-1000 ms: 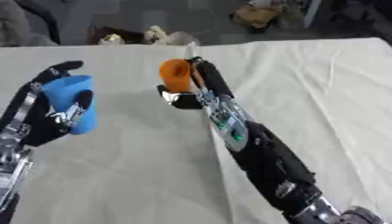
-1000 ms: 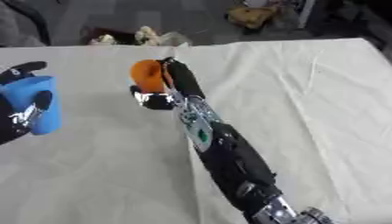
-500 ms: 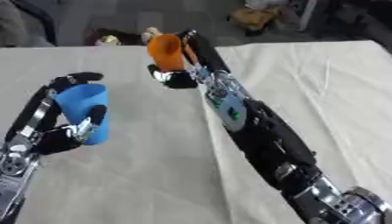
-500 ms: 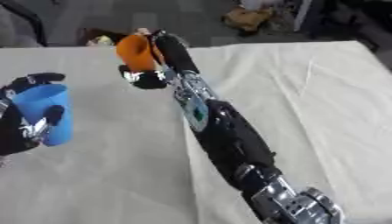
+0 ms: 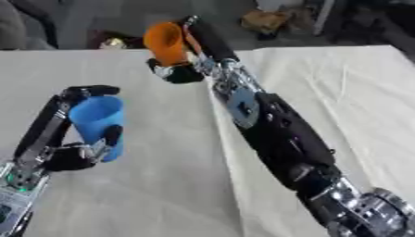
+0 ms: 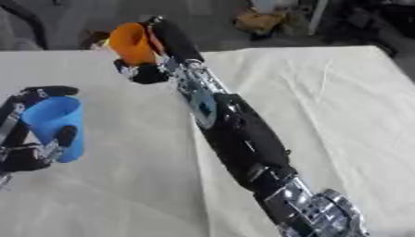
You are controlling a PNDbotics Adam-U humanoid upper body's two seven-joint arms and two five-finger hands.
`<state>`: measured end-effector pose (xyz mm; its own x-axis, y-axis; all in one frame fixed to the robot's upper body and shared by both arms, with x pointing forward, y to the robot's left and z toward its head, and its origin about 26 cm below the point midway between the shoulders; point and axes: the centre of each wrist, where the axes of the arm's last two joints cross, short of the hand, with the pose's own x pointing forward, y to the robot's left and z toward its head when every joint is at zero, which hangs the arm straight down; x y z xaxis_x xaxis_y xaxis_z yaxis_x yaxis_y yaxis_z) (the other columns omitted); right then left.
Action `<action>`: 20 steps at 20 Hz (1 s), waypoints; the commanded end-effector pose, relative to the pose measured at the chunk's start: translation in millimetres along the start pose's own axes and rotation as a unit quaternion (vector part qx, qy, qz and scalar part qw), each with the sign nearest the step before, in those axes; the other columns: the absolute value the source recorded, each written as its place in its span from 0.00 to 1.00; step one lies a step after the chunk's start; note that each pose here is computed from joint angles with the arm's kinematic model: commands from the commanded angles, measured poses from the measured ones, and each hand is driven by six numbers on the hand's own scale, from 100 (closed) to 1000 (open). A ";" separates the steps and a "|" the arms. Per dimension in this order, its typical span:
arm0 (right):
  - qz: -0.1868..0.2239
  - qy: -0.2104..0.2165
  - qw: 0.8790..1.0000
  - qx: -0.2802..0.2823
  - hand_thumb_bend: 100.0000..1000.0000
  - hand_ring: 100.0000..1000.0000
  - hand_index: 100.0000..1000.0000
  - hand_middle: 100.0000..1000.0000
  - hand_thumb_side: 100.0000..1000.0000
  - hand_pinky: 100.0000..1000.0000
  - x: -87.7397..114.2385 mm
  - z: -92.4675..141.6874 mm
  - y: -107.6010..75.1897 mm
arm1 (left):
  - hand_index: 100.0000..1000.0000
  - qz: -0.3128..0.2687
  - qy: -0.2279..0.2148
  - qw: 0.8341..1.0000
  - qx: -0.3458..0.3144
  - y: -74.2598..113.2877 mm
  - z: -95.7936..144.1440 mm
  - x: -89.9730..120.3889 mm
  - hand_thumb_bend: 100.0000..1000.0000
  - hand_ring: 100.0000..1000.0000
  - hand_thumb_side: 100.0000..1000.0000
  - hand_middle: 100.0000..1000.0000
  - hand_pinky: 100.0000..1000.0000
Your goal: Pour the contents of one cup into another cup.
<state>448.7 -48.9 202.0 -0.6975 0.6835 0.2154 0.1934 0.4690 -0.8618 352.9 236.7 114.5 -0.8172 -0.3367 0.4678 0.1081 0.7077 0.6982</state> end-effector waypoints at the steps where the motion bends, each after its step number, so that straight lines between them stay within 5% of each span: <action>1: 0.042 -0.040 0.998 -0.018 0.00 0.50 0.23 0.06 0.00 0.59 8.1 -8.4 -32.4 | 0.77 -0.028 -0.008 1.000 -0.002 4.5 1.4 -8.5 0.00 0.07 0.52 0.17 0.00; 9: 0.122 -0.098 0.988 -0.019 0.05 0.49 0.26 0.08 0.00 0.61 25.1 -8.5 -61.3 | 0.77 -0.067 0.000 0.998 0.005 -4.7 8.9 -24.9 0.00 0.07 0.52 0.17 0.00; 20: 0.197 -0.166 0.966 0.034 0.12 0.49 0.30 0.10 0.00 0.62 47.3 -8.6 -55.7 | 0.76 -0.085 -0.011 0.996 0.014 -13.2 5.9 -31.7 0.00 0.07 0.53 0.17 0.00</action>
<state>415.9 -40.9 249.9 -0.7677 0.5943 -0.2396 0.4083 0.1655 -0.8977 370.1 242.2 77.0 -0.8207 -0.4422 0.3619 -0.0227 0.6580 0.7527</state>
